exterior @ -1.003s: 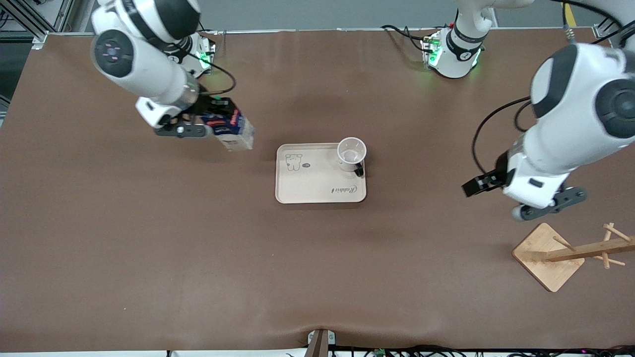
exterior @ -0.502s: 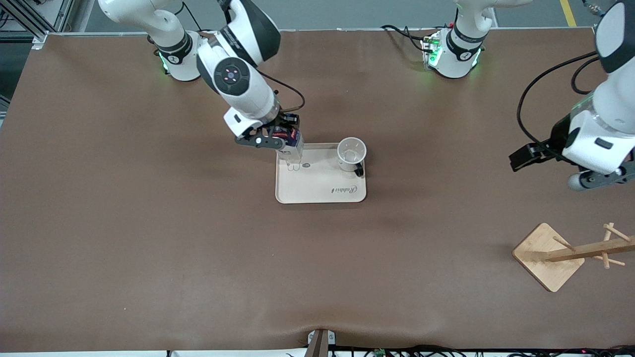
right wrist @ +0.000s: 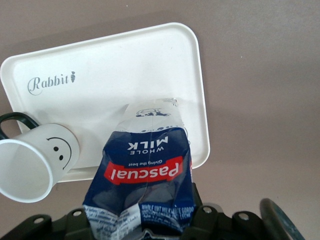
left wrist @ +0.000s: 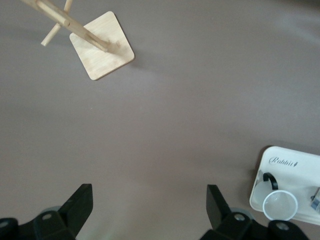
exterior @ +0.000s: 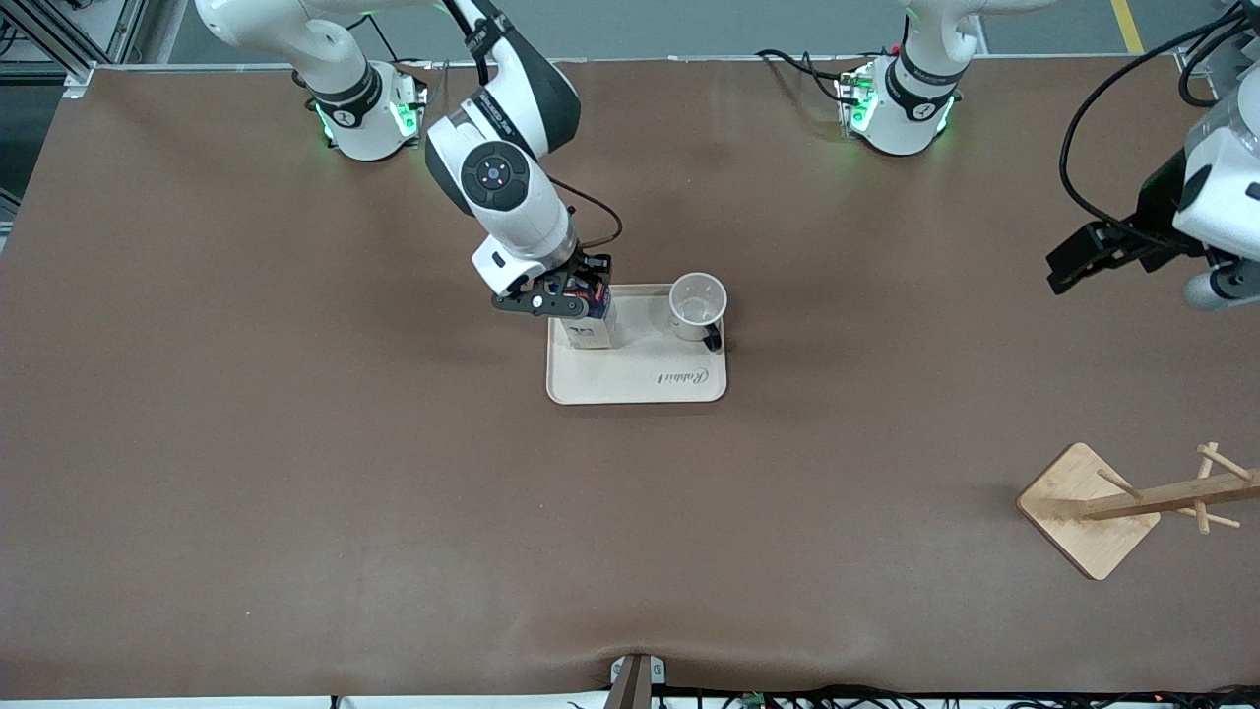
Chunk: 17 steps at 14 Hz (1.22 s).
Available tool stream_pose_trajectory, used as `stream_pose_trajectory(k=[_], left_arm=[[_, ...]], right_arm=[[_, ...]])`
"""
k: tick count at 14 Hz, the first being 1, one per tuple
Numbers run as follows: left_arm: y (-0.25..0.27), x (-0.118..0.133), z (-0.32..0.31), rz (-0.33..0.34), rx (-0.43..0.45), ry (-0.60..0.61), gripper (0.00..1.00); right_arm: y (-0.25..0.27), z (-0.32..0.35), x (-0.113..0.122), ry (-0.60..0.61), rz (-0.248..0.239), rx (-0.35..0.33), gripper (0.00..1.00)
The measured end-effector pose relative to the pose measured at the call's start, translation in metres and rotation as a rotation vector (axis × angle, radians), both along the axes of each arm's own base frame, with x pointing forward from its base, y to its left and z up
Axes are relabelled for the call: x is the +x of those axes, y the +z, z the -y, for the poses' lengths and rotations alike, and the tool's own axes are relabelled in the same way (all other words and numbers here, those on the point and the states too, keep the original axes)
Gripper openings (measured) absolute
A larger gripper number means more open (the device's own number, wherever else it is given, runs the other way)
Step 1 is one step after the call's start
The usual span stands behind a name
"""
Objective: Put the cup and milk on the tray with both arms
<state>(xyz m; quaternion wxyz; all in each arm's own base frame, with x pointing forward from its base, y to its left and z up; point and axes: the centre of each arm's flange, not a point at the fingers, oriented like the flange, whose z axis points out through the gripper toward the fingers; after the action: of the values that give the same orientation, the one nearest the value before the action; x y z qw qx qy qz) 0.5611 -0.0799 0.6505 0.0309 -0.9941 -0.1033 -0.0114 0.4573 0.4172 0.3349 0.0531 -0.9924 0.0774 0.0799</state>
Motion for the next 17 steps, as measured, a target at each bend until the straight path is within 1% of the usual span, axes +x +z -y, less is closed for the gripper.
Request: stream_pose_trajectory(k=[1, 2, 3, 4, 5, 6, 7, 8, 9, 10, 11, 13, 17], left_arm=[[-0.001, -0.005, 0.001, -0.006, -0.001, -0.010, 1.00], [-0.002, -0.008, 0.001, -0.010, -0.002, -0.014, 1.00], [-0.005, -0.008, 0.001, -0.013, -0.002, -0.016, 1.00], [-0.008, -0.007, 0.002, -0.018, -0.002, -0.018, 1.00], [-0.011, -0.006, 0.002, -0.022, -0.002, -0.027, 1.00], [-0.013, -0.005, 0.003, -0.027, -0.003, -0.050, 1.00], [-0.015, -0.004, 0.002, -0.031, -0.003, -0.085, 1.00], [-0.015, -0.004, 0.002, -0.034, -0.003, -0.125, 1.00], [-0.015, -0.004, -0.001, -0.037, -0.002, -0.157, 1.00], [-0.016, -0.003, -0.005, -0.039, -0.002, -0.174, 1.00], [-0.016, -0.003, -0.010, -0.040, -0.003, -0.179, 1.00], [-0.016, -0.002, -0.016, -0.041, -0.003, -0.182, 1.00], [-0.017, -0.002, -0.016, -0.043, -0.003, -0.185, 1.00]], right_arm=[[-0.002, 0.001, 0.003, -0.040, -0.005, -0.008, 0.65], [-0.003, 0.001, 0.005, -0.084, -0.010, -0.016, 0.71], [-0.006, 0.001, 0.005, -0.108, -0.014, -0.028, 0.79], [-0.011, -0.001, 0.005, -0.116, -0.014, -0.042, 0.91], [-0.012, -0.004, 0.007, -0.120, -0.011, -0.044, 0.99], [-0.007, -0.008, 0.010, -0.118, -0.005, -0.038, 1.00], [0.004, -0.011, 0.013, -0.114, -0.012, -0.040, 1.00], [0.020, -0.012, 0.016, -0.109, -0.034, -0.054, 1.00], [0.040, -0.010, 0.022, -0.104, -0.068, -0.078, 1.00], [0.066, -0.001, 0.031, -0.105, -0.110, -0.106, 1.00], [0.094, 0.013, 0.044, -0.114, -0.133, -0.118, 1.00], [0.141, 0.045, 0.071, -0.129, -0.127, -0.100, 1.00], [0.198, 0.109, 0.103, -0.177, -0.133, -0.109, 1.00]])
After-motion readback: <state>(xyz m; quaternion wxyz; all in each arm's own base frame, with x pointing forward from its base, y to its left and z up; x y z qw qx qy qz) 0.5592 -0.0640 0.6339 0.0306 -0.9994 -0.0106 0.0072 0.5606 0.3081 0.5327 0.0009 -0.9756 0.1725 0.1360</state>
